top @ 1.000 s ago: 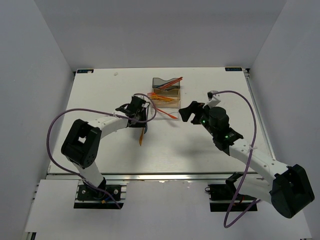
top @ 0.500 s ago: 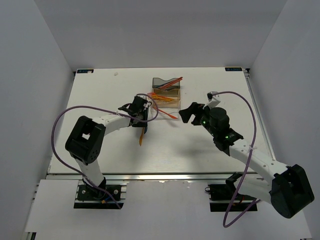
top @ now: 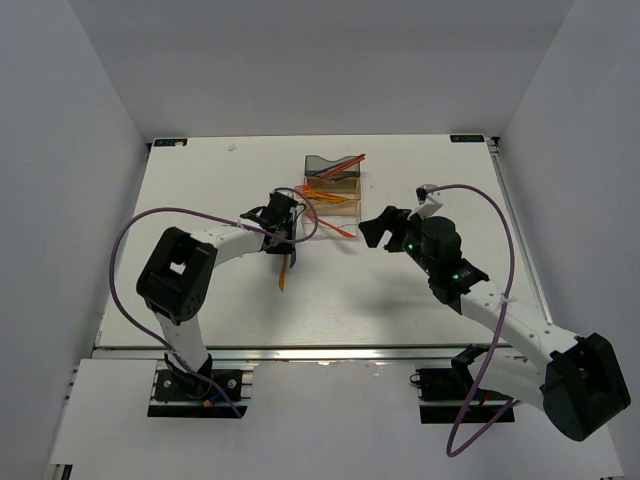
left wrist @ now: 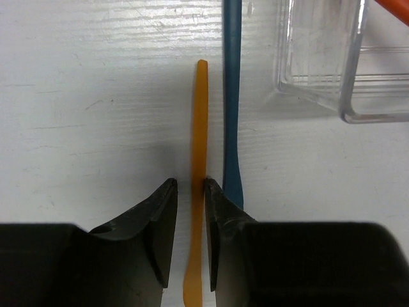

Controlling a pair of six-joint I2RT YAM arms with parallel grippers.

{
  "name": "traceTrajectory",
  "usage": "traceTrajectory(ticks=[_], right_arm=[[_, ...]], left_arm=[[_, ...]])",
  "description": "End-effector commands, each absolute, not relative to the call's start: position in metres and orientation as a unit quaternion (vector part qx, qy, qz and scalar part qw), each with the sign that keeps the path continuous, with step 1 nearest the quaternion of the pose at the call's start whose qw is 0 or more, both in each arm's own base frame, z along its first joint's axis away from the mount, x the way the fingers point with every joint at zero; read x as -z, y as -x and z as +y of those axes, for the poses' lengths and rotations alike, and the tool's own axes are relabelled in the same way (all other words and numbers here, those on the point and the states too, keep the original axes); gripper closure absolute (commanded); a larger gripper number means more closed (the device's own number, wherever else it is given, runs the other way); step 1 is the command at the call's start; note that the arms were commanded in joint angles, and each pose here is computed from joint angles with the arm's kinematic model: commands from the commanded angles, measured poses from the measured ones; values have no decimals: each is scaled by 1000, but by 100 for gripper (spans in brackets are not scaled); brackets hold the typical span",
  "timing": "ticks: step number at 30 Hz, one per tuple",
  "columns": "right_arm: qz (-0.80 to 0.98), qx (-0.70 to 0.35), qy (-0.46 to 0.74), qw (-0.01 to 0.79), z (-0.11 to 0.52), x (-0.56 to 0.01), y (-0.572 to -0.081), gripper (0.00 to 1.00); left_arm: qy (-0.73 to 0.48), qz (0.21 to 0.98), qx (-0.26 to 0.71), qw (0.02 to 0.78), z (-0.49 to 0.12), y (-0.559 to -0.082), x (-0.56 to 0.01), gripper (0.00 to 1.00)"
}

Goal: Sort the eating utensils into containers

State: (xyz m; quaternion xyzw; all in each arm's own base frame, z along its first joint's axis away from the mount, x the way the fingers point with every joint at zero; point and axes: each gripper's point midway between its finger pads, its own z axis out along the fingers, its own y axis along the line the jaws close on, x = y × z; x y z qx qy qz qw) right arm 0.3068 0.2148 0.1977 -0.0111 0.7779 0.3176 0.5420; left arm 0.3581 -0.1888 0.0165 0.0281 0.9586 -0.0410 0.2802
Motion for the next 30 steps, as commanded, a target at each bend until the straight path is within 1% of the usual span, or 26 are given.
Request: traceTrajectory(ticks=[1, 4, 8, 12, 13, 16, 18, 19, 20, 22, 23, 24, 25, 26, 28, 30], right_arm=[[757, -334, 14, 561, 215, -214, -306, 12], [757, -337, 13, 560, 215, -213, -304, 12], [756, -340, 17, 558, 216, -213, -303, 12], [754, -351, 22, 555, 219, -216, -300, 12], [754, -354, 23, 553, 219, -217, -299, 12], [751, -360, 25, 553, 220, -220, -296, 12], [749, -362, 23, 555, 219, -223, -296, 12], [747, -374, 32, 549, 223, -223, -292, 12], [748, -376, 33, 546, 224, -223, -291, 12], [745, -391, 31, 540, 227, -224, -289, 12], [748, -393, 28, 534, 228, -220, -289, 12], [744, -405, 14, 531, 230, -223, -289, 12], [744, -412, 6, 527, 231, -221, -289, 12], [747, -417, -2, 518, 232, -216, -289, 12], [746, -443, -21, 497, 240, -215, -288, 11], [755, -453, -33, 473, 252, -206, -291, 11]], left_arm=[[-23, 956, 24, 291, -185, -366, -20, 66], [-25, 958, 13, 285, -183, -362, -15, 67], [-25, 963, -13, 266, -179, -352, -1, 66], [-11, 972, -23, 234, -167, -327, 20, 65], [-9, 974, -26, 226, -165, -322, 23, 67], [-10, 980, -37, 194, -155, -299, 38, 76], [-8, 981, -39, 187, -151, -289, 41, 98], [-8, 983, -42, 177, -146, -278, 46, 100], [-3, 984, -37, 177, -146, -274, 47, 100], [6, 980, -9, 199, -152, -275, 36, 100], [13, 980, 2, 197, -151, -267, 36, 100], [14, 976, 22, 217, -159, -270, 30, 100], [17, 967, 47, 249, -165, -275, 10, 100], [25, 964, 50, 262, -162, -271, 6, 100], [18, 939, 105, 327, -180, -280, -29, 100], [12, 924, 120, 362, -185, -279, -43, 100]])
